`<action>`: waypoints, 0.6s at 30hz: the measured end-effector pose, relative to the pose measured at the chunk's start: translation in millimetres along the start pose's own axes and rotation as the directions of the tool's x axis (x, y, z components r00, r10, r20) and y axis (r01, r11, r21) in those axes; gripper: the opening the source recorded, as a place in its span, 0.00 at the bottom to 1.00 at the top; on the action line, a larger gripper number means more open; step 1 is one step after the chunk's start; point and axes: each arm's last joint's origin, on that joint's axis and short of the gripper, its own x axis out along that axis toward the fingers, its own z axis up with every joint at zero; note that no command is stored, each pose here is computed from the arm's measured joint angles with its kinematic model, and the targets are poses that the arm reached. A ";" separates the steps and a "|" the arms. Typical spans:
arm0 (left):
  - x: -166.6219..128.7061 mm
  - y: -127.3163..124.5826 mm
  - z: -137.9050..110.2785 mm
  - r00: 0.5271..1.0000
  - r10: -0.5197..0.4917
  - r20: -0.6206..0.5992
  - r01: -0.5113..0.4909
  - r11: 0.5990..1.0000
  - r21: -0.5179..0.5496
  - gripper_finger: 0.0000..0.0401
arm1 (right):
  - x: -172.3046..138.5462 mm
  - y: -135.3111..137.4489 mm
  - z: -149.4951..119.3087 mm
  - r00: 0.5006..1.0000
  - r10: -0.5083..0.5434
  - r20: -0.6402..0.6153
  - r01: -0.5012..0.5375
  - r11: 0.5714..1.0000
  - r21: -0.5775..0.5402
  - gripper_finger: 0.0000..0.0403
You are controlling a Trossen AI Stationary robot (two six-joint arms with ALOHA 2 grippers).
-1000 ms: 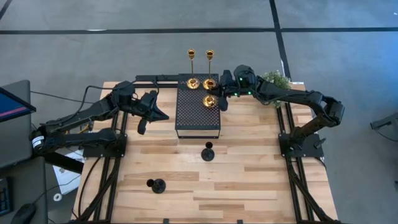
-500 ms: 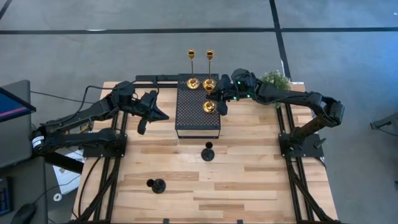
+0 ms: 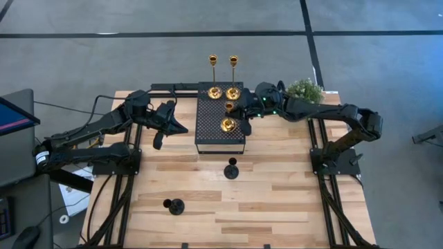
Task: Pick & Place candle stick holders
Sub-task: Put the bottom small gold candle holder on the shelf
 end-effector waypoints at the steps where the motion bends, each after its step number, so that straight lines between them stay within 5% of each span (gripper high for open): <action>1: 0.0 0.0 0.0 1.000 0.000 0.000 0.000 1.000 0.000 0.01 | 0.5 2.3 0.5 1.000 0.007 0.002 -0.007 1.000 -0.004 0.00; 10: 0.0 0.0 0.0 1.000 0.000 0.000 0.000 1.000 -0.001 0.01 | 2.4 9.7 -2.9 0.999 0.029 -0.037 -0.029 1.000 0.001 0.00; 18: 0.0 0.0 -0.1 1.000 0.000 -0.001 0.000 1.000 -0.001 0.01 | 0.1 5.2 -8.0 0.994 -0.048 -0.102 0.050 0.999 0.018 0.00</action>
